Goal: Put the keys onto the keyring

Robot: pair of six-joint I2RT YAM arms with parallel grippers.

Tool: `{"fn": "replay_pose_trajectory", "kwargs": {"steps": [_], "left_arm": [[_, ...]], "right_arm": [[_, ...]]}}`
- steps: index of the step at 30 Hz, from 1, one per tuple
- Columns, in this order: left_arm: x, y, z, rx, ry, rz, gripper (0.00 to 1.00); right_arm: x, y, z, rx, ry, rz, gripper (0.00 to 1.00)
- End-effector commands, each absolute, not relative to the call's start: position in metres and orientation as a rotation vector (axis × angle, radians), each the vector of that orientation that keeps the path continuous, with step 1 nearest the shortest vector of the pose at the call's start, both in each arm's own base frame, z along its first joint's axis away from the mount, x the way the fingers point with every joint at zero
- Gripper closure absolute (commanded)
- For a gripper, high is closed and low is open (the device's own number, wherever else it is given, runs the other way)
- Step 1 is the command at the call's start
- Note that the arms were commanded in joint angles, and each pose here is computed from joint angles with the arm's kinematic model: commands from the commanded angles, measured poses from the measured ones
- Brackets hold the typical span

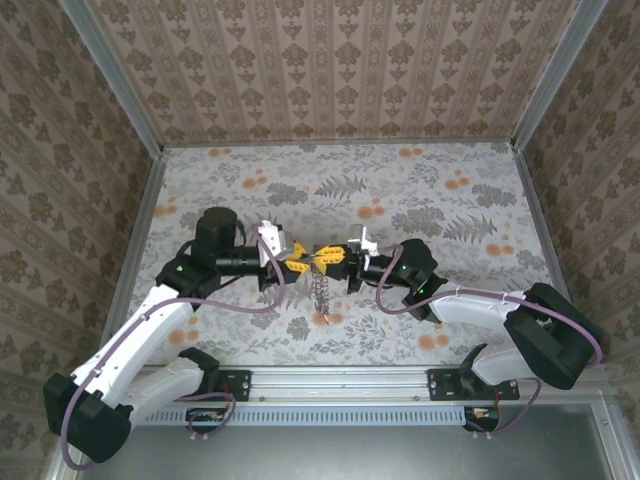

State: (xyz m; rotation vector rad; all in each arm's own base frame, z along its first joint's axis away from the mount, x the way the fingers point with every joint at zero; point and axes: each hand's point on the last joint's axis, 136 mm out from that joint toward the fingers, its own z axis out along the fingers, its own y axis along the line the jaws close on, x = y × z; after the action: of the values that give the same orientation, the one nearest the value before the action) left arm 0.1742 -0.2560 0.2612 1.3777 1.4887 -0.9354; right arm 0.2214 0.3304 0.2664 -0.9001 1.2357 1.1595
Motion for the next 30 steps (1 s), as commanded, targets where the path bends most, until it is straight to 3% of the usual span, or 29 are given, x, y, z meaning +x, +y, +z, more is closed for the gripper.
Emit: {"fn": "replay_pose_trajectory", "kwargs": {"steps": [1, 5, 12, 17, 20, 22, 30], "left_arm": [[0.181, -0.257, 0.277, 1.337, 1.481, -0.93, 0.67], [0.186, -0.258, 0.285, 1.311, 1.504, -0.933, 0.67], [0.176, -0.259, 0.293, 1.355, 1.464, -0.965, 0.99], [0.172, -0.258, 0.292, 1.395, 1.464, -0.966, 1.0], [0.176, -0.254, 0.287, 1.408, 1.525, -0.911, 1.0], [0.18, -0.248, 0.281, 1.429, 1.582, -0.84, 1.0], [0.175, -0.233, 0.256, 1.659, 1.741, -0.562, 1.0]], "right_arm": [[0.21, 0.331, 0.305, -0.925, 1.082, 1.164, 1.0], [0.21, 0.332, 0.305, -0.928, 1.083, 1.162, 1.0], [0.213, 0.333, 0.304, -0.925, 1.093, 1.147, 1.0], [0.215, 0.332, 0.301, -0.933, 1.114, 1.119, 1.0], [0.22, 0.331, 0.288, -0.996, 1.204, 1.022, 0.78], [0.217, 0.33, 0.275, -1.115, 1.263, 0.927, 0.69], [0.205, 0.308, 0.23, -1.445, 1.373, 0.632, 0.64]]}}
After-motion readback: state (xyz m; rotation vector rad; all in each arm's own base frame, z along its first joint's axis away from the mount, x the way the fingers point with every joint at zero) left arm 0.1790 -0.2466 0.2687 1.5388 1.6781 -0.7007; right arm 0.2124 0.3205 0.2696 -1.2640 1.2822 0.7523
